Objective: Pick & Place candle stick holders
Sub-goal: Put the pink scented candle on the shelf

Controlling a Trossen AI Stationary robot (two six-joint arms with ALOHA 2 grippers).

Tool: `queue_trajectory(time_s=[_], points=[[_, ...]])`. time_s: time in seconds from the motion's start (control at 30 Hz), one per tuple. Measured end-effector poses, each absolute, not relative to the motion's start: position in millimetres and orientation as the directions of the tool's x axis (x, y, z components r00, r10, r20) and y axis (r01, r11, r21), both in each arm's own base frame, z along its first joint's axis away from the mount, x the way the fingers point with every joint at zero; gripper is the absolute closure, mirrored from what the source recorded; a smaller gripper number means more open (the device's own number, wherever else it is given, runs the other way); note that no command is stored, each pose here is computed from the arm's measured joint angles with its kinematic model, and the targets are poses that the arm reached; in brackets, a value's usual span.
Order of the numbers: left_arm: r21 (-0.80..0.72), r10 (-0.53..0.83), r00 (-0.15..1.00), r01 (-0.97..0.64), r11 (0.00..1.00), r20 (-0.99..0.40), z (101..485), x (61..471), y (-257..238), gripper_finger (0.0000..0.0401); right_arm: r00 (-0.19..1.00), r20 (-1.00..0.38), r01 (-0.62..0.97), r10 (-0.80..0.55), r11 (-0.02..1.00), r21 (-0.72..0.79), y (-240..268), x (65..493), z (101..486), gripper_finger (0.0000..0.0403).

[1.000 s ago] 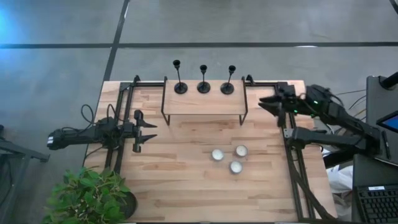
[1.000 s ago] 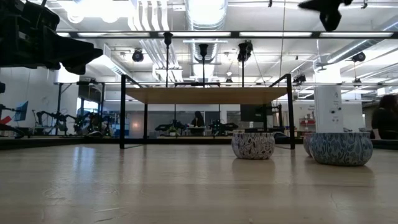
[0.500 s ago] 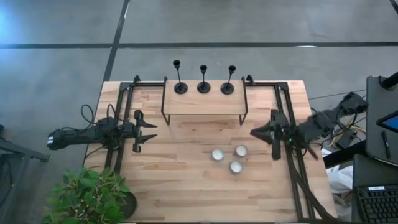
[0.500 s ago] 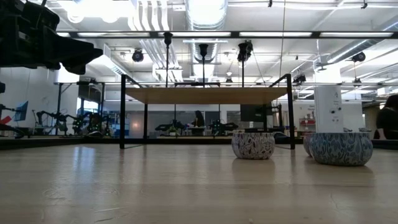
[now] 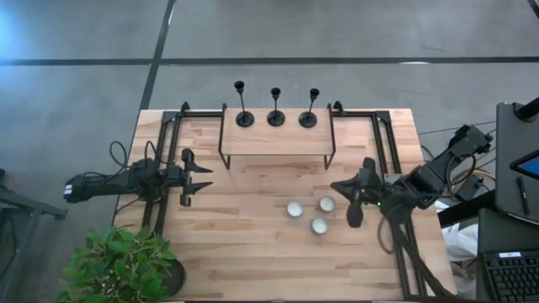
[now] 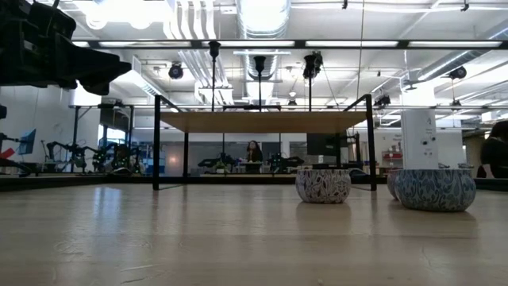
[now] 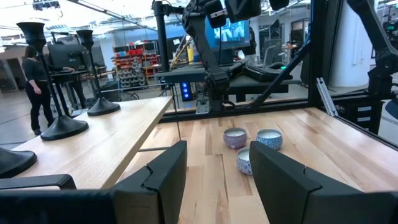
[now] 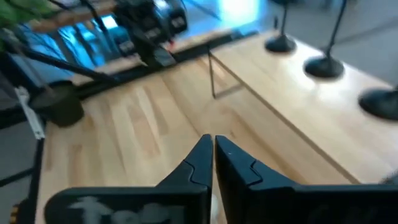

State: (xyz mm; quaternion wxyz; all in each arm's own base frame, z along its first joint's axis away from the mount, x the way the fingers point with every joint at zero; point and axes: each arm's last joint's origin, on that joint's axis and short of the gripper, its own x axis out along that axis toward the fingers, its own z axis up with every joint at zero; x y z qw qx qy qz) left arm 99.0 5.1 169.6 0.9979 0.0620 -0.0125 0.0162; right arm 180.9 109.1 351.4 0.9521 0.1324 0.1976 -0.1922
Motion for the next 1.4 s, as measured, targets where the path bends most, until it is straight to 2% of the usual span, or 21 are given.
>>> queue_trajectory(time_s=[0.1,0.27,0.5,0.67,0.8,1.0,1.1,1.3,1.4], points=[[0.123,0.031,0.999,-0.034,0.992,0.026,170,99,5,0.0220,0.818,-0.491,0.428,-0.299,0.888,0.171,110,185,357,0.0356],[0.123,0.031,0.999,-0.034,0.992,0.026,170,99,5,0.0220,0.783,-0.557,0.439,-0.277,0.880,0.180,109,193,361,0.0283],[0.123,0.031,0.999,-0.034,0.992,0.025,169,99,5,0.0220,0.728,-0.634,0.456,-0.262,0.875,0.162,109,211,349,0.0169],[0.123,0.031,0.999,-0.034,0.992,0.025,169,99,5,0.0220,0.676,-0.688,0.442,-0.266,0.892,0.089,110,220,337,0.0115],[0.123,0.031,0.999,-0.034,0.992,0.025,169,99,5,0.0220,0.599,-0.748,0.449,-0.285,0.894,0.019,108,223,326,0.0089],[0.123,0.031,0.999,-0.033,0.992,0.021,169,99,5,0.0220,0.436,-0.841,0.550,-0.321,0.835,-0.033,99,227,308,0.0058],[0.123,0.031,0.999,-0.034,0.992,0.021,169,99,5,0.0220,0.418,-0.848,0.548,-0.326,0.835,-0.051,97,231,304,0.0046],[0.123,0.031,0.999,-0.033,0.992,0.020,169,99,5,0.0220,0.400,-0.852,0.548,-0.337,0.833,-0.072,94,237,299,0.0054],[0.123,0.031,0.999,-0.033,0.992,0.020,169,99,5,0.0220,0.394,-0.856,0.598,-0.336,0.801,-0.039,91,238,299,0.0062]])
